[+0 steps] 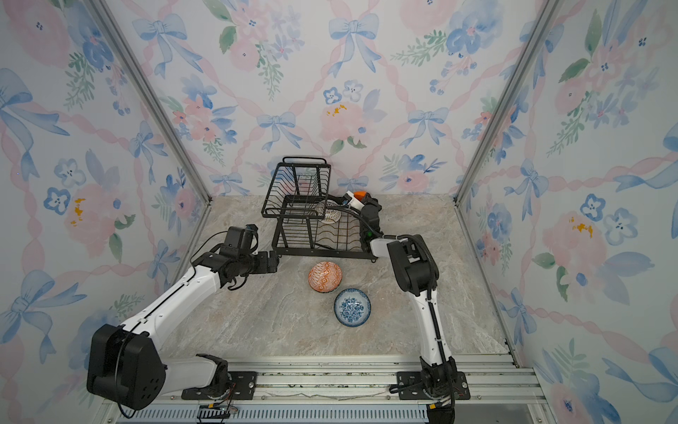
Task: Load bowls into a dish rack
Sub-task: Place the bowl in the dish rack.
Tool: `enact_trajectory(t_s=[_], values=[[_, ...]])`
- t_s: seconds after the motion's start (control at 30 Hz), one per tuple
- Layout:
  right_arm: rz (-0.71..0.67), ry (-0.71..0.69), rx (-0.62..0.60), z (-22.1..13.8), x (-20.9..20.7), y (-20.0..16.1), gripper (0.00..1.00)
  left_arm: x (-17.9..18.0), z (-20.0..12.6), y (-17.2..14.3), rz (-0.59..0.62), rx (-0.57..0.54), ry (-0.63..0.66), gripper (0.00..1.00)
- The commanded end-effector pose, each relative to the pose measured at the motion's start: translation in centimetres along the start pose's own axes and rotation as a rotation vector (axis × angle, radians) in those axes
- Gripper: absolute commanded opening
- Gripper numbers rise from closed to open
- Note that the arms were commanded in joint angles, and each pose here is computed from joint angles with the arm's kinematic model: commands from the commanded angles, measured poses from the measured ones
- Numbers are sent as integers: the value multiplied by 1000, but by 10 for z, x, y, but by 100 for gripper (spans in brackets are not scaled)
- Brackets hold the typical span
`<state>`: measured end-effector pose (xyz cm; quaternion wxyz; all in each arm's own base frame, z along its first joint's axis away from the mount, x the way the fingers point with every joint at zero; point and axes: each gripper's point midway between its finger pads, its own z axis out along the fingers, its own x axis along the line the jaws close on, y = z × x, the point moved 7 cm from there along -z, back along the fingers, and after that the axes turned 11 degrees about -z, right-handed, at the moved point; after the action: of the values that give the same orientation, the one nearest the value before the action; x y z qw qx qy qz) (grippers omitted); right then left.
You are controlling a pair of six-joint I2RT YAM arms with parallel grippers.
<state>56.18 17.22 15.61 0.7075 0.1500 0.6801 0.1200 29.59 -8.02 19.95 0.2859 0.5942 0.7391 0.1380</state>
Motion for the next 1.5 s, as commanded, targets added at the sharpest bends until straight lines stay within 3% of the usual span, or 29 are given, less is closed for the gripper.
enact_trajectory(t_s=[0.0, 1.0, 1.47], values=[[24, -68, -26, 5, -13, 5, 0, 1, 0, 3, 1, -2, -2, 98], [49, 26, -27, -5, 13, -4, 0, 2, 1, 1, 0, 1, 3, 98], [25, -101, -52, 7, -12, 6, 0, 2, -1, 2, -1, -6, -1, 98]])
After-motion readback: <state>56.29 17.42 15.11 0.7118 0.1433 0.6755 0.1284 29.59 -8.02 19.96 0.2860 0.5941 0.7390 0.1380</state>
